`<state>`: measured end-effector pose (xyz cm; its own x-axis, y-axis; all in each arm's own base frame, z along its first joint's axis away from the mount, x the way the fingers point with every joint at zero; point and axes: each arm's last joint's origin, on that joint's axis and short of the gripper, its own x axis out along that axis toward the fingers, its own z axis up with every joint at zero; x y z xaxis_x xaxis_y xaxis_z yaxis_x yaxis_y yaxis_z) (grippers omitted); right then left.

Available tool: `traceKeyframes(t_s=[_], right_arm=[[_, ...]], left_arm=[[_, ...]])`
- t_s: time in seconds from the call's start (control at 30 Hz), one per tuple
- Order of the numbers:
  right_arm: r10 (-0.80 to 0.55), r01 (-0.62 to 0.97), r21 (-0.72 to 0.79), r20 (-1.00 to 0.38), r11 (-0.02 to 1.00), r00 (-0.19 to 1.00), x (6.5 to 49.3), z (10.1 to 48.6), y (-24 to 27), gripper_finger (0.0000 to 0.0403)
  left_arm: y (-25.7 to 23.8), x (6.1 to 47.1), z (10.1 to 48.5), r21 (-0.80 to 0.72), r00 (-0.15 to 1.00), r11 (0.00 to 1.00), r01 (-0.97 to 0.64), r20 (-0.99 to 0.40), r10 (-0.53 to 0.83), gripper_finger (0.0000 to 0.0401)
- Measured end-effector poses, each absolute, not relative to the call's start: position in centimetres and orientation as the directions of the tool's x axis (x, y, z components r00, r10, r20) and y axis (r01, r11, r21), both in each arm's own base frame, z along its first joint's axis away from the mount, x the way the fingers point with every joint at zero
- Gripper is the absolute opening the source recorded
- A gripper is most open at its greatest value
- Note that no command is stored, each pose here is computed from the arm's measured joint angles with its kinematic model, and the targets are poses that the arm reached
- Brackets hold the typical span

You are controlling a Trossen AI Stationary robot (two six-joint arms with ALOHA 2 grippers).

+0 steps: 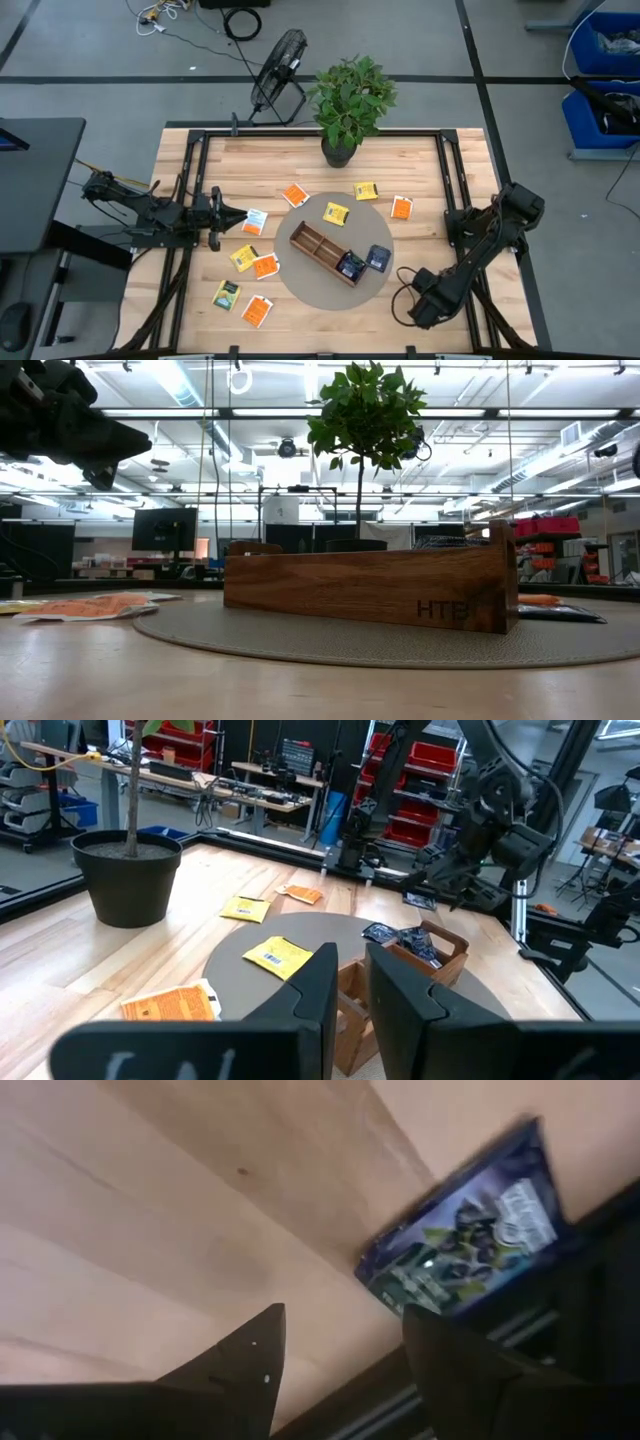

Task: Pick & Place Tea
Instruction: Put the black tea bag into the right section of the wooden organizer

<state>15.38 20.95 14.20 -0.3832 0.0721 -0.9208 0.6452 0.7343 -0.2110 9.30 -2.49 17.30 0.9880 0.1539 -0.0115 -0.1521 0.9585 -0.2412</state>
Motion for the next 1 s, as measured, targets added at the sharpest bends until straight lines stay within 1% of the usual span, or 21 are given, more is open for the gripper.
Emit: traceKeyframes(t_s=[0.17,0.27,0.43,0.53,0.63,0.8,0.87,1.0], right_arm=[[0.069,0.647,-0.249,-0.903,0.721,-0.424,14.4,13.0,20.3,0.0213],[0.066,0.644,-0.250,-0.903,0.723,-0.425,14.4,13.0,20.3,0.0213],[0.052,0.637,-0.243,-0.911,0.732,-0.408,14.4,12.9,20.3,0.0212],[0.033,0.624,-0.236,-0.921,0.745,-0.388,14.4,13.0,20.3,0.0206],[0.033,0.621,-0.225,-0.926,0.751,-0.376,14.4,12.8,20.2,0.0191],[0.076,0.631,-0.180,-0.931,0.755,-0.358,14.1,11.6,19.7,0.0156],[0.096,0.635,-0.172,-0.926,0.753,-0.366,14.0,11.4,19.6,0.0138],[0.083,0.626,-0.179,-0.927,0.759,-0.366,14.1,11.5,19.6,0.0092]], left_arm=[[-2.5,9.3,17.3,-0.241,0.988,0.958,-0.153,-0.011,0.155,0.0058],[-2.5,9.3,17.3,-0.241,0.988,0.958,-0.154,-0.012,0.156,0.0058],[-2.5,9.3,17.3,-0.241,0.988,0.958,-0.154,-0.011,0.156,0.0058],[-2.5,9.3,17.3,-0.241,0.987,0.958,-0.158,-0.011,0.160,0.0058],[-2.4,9.3,17.3,-0.244,0.985,0.955,-0.170,-0.011,0.172,0.0058],[-2.4,9.3,17.3,-0.246,0.985,0.954,-0.172,-0.011,0.175,0.0058],[-2.4,9.3,17.3,-0.248,0.985,0.953,-0.172,-0.011,0.175,0.0058],[-2.4,9.3,17.3,-0.248,0.984,0.953,-0.172,-0.011,0.175,0.0058]])
